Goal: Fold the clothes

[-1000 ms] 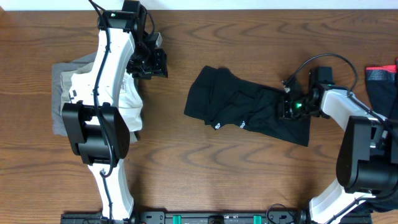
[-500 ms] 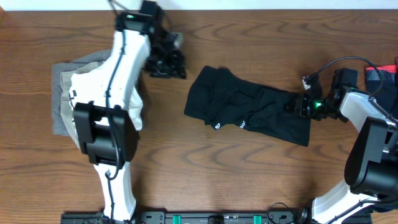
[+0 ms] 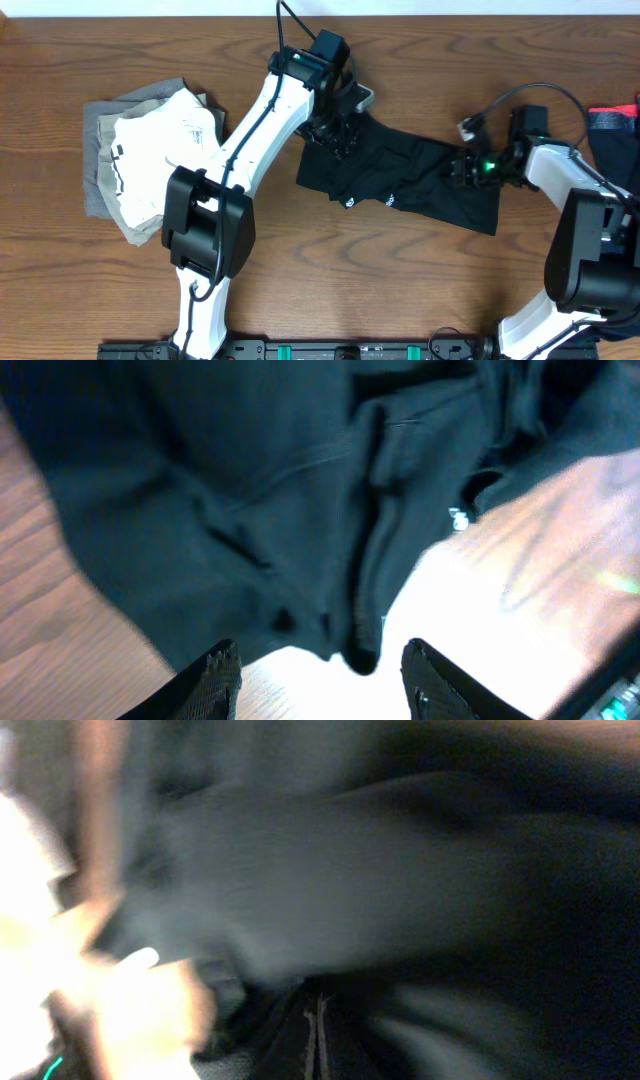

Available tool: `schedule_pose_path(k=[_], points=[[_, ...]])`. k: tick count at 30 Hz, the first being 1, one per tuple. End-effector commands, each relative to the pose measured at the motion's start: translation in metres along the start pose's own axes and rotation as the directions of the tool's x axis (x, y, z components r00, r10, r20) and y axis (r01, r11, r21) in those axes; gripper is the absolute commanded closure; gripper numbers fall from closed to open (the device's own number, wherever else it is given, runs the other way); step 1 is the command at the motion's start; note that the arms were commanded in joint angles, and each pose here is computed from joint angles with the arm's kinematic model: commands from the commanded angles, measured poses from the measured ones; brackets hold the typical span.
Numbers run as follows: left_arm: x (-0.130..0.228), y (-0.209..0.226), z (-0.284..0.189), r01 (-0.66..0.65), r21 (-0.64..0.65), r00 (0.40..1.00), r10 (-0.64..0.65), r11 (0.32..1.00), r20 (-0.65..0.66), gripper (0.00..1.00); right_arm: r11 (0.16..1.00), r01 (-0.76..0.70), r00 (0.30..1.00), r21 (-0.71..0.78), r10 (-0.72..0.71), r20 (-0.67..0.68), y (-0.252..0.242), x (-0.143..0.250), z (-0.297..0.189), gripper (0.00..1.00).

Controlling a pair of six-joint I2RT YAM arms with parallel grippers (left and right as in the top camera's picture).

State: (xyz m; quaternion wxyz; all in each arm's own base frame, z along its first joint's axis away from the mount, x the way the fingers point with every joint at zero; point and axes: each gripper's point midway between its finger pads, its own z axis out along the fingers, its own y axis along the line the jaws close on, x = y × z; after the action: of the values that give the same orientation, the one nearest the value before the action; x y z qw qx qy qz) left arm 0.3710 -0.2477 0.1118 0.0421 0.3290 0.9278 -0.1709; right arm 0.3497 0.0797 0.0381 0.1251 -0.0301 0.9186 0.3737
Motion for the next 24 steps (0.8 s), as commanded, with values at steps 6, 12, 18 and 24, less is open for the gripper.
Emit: schedule_pose_path(k=[6, 12, 18, 24], points=[[0.01, 0.051, -0.017, 0.13, -0.093, 0.992, -0.129, 0.987, 0.014, 0.47, 0.896, 0.308, 0.946, -0.319, -0.324, 0.003, 0.07, 0.03, -0.001, 0.99], [0.016, 0.063, -0.021, 0.163, -0.096, 0.987, -0.163, 0.982, 0.014, 0.46, 0.895, 0.328, 0.941, -0.301, -0.339, 0.018, 0.061, 0.033, -0.014, 0.99], [0.016, 0.064, -0.021, 0.164, -0.097, 0.986, -0.163, 0.982, 0.015, 0.46, 0.925, 0.254, 0.963, -0.284, -0.215, 0.164, 0.046, -0.004, -0.041, 0.98], [0.016, 0.064, -0.021, 0.168, -0.096, 0.986, -0.167, 0.981, 0.015, 0.46, 0.997, -0.017, 0.999, 0.071, 0.014, 0.032, -0.017, 0.001, -0.027, 0.98]])
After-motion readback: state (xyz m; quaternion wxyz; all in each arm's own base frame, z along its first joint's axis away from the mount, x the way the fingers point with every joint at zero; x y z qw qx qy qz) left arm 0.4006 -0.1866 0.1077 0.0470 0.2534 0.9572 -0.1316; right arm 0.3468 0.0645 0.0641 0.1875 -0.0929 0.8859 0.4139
